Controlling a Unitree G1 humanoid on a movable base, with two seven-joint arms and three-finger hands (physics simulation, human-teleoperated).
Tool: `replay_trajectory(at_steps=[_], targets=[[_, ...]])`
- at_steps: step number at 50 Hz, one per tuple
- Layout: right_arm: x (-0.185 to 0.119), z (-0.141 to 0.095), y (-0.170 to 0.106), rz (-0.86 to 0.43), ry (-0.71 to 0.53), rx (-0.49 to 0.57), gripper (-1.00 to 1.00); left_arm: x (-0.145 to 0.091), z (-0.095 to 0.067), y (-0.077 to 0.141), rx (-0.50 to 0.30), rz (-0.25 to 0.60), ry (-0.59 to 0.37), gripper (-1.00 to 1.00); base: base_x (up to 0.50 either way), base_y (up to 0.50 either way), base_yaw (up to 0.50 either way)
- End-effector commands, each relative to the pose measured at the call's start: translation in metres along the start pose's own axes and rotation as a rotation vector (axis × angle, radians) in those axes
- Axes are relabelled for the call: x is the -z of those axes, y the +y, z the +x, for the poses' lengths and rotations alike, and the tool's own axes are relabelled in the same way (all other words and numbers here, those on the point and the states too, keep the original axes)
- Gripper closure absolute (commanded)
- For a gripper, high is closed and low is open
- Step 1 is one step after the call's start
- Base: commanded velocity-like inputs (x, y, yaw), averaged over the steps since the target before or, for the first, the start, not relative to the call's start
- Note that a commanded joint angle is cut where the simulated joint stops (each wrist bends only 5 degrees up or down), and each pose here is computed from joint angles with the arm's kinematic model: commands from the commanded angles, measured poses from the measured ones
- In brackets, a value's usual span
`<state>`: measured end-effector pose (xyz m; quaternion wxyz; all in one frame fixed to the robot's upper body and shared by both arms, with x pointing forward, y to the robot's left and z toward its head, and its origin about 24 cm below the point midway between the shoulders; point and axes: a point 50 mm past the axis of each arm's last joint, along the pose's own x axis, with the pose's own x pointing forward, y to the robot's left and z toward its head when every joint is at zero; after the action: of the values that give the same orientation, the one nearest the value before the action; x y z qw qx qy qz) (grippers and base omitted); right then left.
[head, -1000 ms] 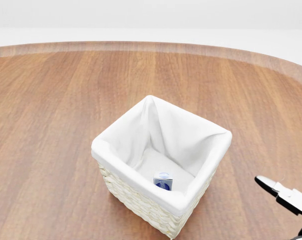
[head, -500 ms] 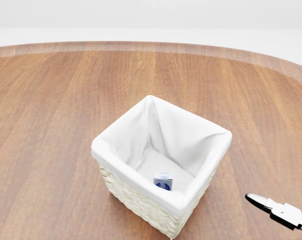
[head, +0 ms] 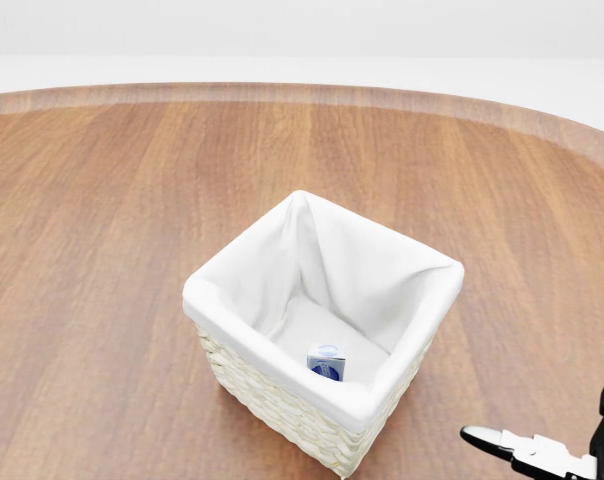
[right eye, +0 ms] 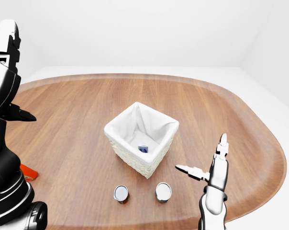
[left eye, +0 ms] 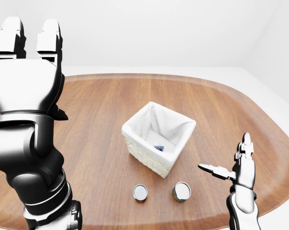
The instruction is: Pick up the alphabet soup and the cream cheese box, and put them in the basket.
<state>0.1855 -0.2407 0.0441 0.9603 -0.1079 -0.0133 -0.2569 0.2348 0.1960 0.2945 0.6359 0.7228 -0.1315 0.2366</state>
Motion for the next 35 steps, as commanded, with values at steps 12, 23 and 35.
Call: replay_trajectory(at_steps=[12, 23, 35], targets=[[0.004, -0.008, -0.001, 0.053, 0.031, -0.079, -1.0, 0.0, 0.0, -0.004, 0.017, -0.003, 0.001, -1.0, 0.0, 0.0, 0.0], [0.02, -0.013, 0.01, 0.059, 0.1, -0.204, -1.0, 0.0, -0.001, -0.002, 0.006, 0.001, 0.004, -1.0, 0.0, 0.0, 0.0], [0.024, -0.02, 0.019, 0.043, 0.121, -0.314, -1.0, -0.001, -0.001, -0.001, 0.005, 0.003, 0.004, -1.0, 0.0, 0.0, 0.0]])
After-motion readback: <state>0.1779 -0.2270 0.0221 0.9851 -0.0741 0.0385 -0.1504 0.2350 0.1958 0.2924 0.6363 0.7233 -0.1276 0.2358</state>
